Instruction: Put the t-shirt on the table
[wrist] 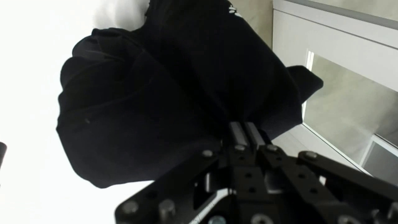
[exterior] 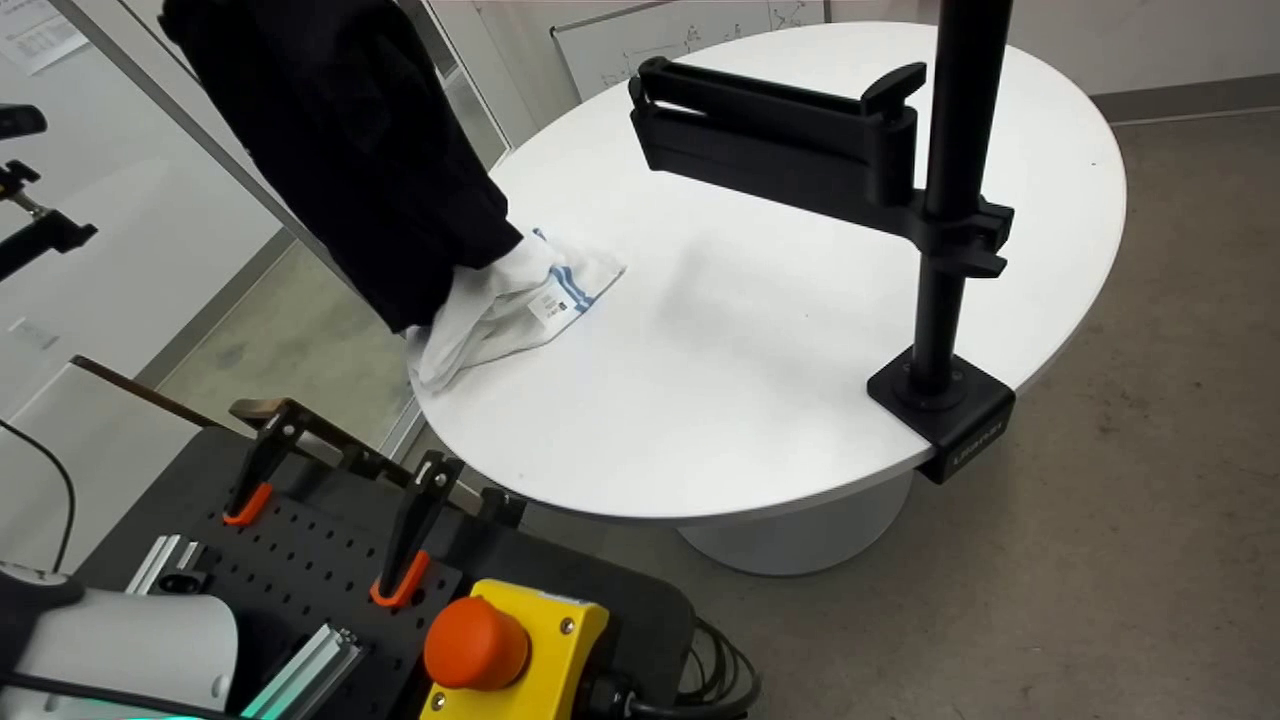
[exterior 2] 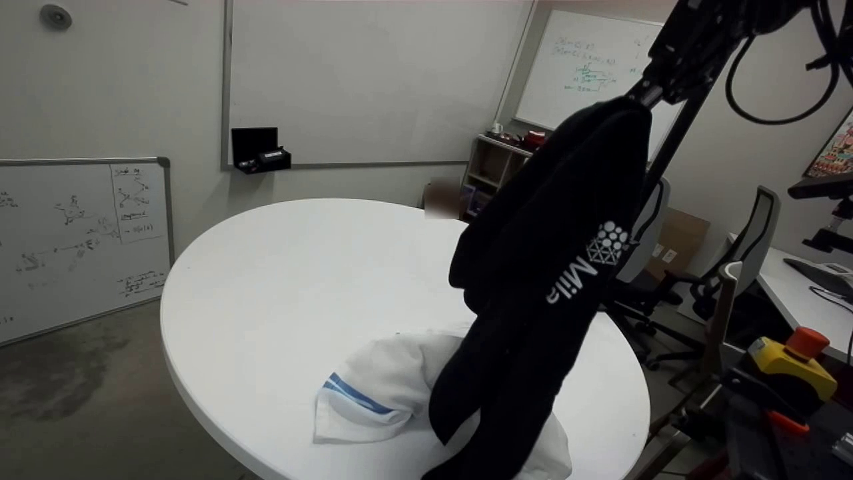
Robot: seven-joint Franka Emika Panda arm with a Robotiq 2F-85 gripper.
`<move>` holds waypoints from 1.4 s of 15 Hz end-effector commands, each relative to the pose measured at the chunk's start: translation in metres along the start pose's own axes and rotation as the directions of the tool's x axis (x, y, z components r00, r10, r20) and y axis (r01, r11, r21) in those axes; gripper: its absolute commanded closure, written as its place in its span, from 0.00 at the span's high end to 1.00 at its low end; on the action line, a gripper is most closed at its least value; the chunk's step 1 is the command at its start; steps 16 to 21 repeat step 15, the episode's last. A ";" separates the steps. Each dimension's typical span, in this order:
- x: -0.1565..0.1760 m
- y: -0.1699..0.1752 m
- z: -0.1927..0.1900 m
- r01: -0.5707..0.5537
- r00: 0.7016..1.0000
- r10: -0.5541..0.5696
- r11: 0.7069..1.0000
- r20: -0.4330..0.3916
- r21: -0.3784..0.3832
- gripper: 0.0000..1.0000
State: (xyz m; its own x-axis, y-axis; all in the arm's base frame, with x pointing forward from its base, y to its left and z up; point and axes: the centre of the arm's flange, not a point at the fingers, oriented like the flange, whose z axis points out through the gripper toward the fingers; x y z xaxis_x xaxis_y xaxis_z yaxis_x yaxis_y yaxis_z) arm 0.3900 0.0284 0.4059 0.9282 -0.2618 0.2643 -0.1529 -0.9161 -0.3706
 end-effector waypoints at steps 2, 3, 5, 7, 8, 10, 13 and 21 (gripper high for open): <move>0.002 0.022 0.033 -0.001 0.996 0.007 0.998 0.086 -0.065 0.31; 0.001 0.024 0.037 0.000 0.995 0.006 0.998 0.100 -0.065 0.38; -0.003 0.022 0.039 0.008 0.992 -0.001 0.999 0.124 -0.053 0.53; -0.008 0.015 0.034 0.040 0.986 -0.039 0.999 0.160 -0.004 0.66; -0.011 0.010 0.030 0.062 0.983 -0.065 0.998 0.172 0.023 0.75; -0.013 0.013 0.039 0.046 0.985 -0.043 0.999 0.165 -0.013 0.90; -0.014 0.012 0.037 0.049 0.985 -0.047 0.999 0.167 -0.009 0.86; -0.014 0.014 0.038 0.045 0.985 -0.043 0.999 0.169 -0.012 0.90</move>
